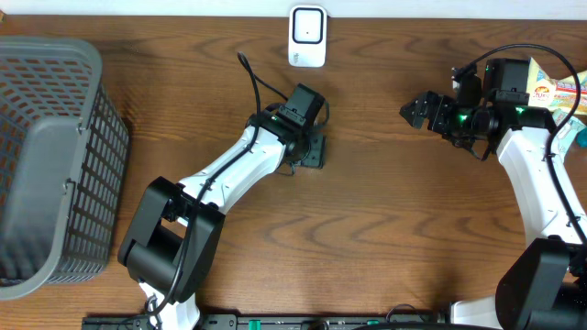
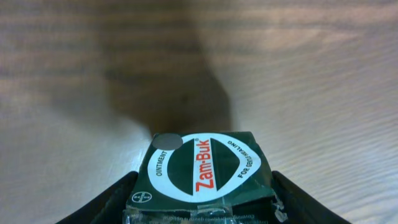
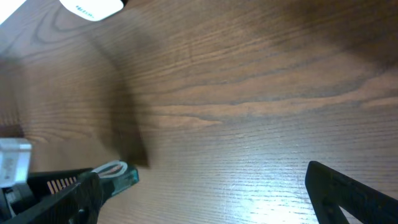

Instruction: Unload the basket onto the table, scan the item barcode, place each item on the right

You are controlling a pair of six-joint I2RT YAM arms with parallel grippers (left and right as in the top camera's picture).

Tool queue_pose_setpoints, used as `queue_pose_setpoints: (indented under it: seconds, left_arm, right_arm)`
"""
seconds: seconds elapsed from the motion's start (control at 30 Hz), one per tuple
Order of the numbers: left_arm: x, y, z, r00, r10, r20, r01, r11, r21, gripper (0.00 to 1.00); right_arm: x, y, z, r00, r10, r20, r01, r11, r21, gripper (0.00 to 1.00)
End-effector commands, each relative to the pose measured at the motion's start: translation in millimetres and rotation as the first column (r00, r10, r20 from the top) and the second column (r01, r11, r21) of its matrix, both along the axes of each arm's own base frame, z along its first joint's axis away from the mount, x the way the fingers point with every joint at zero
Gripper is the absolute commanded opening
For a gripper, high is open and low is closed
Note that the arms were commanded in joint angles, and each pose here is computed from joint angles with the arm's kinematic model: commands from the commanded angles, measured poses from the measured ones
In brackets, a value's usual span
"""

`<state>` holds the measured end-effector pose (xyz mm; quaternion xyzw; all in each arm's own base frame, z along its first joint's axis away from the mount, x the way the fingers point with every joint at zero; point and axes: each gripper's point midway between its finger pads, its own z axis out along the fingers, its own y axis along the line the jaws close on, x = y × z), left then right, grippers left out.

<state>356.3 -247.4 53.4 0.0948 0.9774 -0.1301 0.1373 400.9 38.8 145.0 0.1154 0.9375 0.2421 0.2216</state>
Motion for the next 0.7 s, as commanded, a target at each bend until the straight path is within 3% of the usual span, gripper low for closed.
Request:
queue_pose_setpoints:
  seconds: [0.0,0.23,0.3,0.67]
  left_arm:
    - [-5.2,15.5,-1.5,1.000,0.005,-0.008,-0.005,0.997,0.073,0.56]
    - [-11.8,21.1,-4.3,0.999,0.008,-0.035,-0.004,0.995,0.098,0.57]
    - [-11.6,21.1,-4.2,0.999,0.008,-0.034,-0.004,0.995,0.098,0.68]
    - [-6.5,17.8,-2.3,1.000,-0.017,-0.008,0.017,0.996,0.090,0.71]
  right_arm:
    - [-1.6,5.4,-6.0,1.000,0.010,-0.019,-0.010,1.000,0.018,0.99]
    - [0.4,5.9,-4.9,1.000,0.012,-0.009,-0.012,1.000,0.017,0.99]
    - [0.4,5.9,-4.9,1.000,0.012,-0.009,-0.012,1.000,0.017,0.99]
    - [0.2,9.4,-4.9,1.000,0.021,-0.008,-0.020,1.000,0.016,0.99]
